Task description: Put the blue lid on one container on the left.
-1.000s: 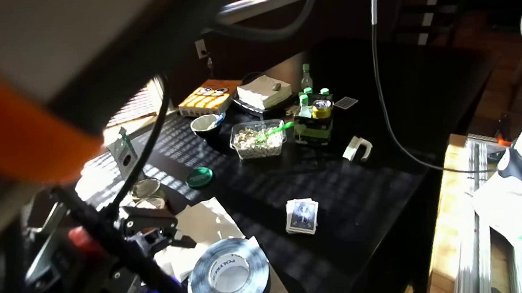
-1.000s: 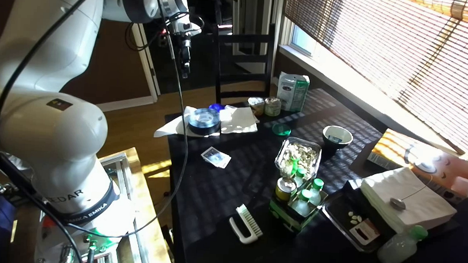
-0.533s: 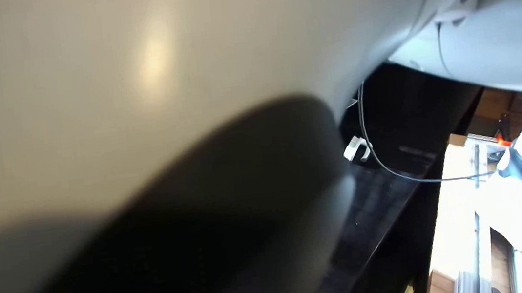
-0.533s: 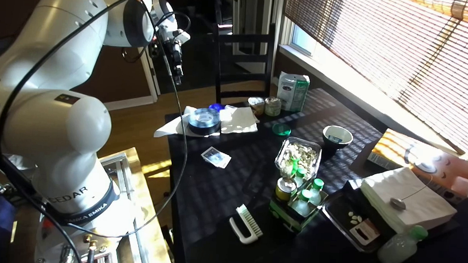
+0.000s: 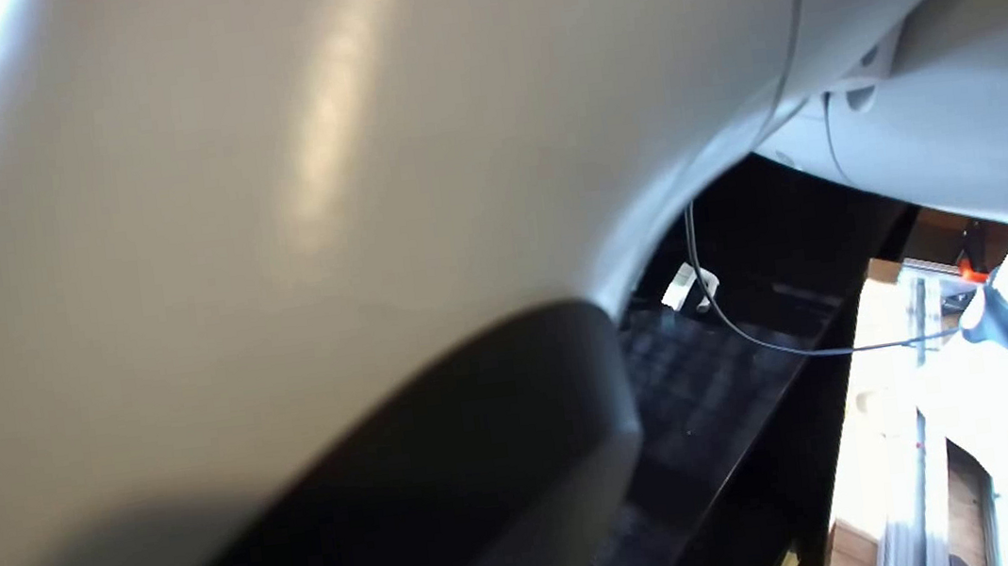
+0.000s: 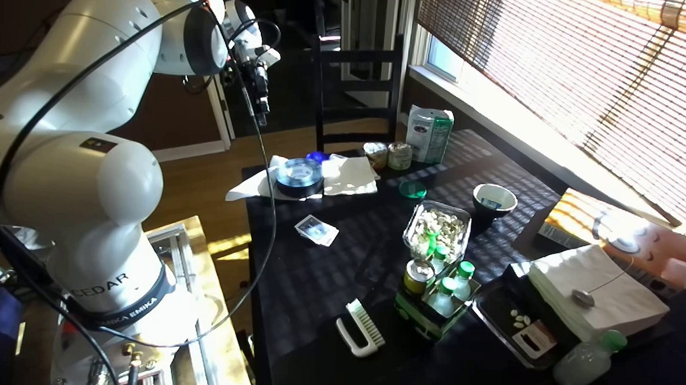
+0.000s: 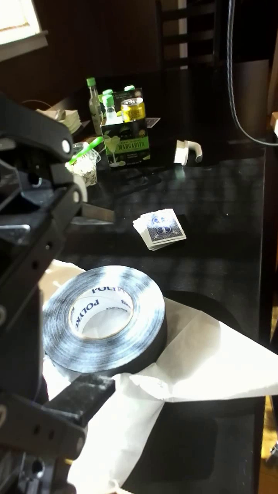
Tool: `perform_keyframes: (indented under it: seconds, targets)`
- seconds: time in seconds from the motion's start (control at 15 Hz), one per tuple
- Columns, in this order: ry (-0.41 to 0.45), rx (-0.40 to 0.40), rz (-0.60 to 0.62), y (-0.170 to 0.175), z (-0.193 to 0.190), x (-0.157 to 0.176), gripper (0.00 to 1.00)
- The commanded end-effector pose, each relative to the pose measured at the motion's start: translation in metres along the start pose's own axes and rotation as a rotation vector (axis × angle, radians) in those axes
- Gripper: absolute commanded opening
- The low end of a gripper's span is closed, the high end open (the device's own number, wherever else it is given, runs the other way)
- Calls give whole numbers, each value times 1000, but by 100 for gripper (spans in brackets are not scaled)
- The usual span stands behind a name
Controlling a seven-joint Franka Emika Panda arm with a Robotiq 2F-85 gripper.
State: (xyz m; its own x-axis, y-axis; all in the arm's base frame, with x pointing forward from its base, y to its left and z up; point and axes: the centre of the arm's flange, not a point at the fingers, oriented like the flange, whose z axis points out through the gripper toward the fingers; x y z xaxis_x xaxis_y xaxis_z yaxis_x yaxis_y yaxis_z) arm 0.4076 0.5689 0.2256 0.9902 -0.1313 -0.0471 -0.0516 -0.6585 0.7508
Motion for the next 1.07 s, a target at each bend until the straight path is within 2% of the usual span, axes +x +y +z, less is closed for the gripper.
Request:
perform_keyframes:
  seconds: [0.0, 0.07, 0.2, 0.53, 0.87, 0.93, 1.0]
  targets:
    - [-15, 10, 35, 0, -2, 1, 100]
    - [-47, 21, 55, -4, -3, 9, 100]
    - [-61, 22, 2, -7, -5, 30, 100]
    - [-105, -11, -141, -6, -18, 115, 100]
    - [-179, -84, -349, -12, 8, 130, 100]
    - [-181, -75, -399, -15, 12, 129, 100]
    - [-181, -25, -436, -18, 16, 128, 100]
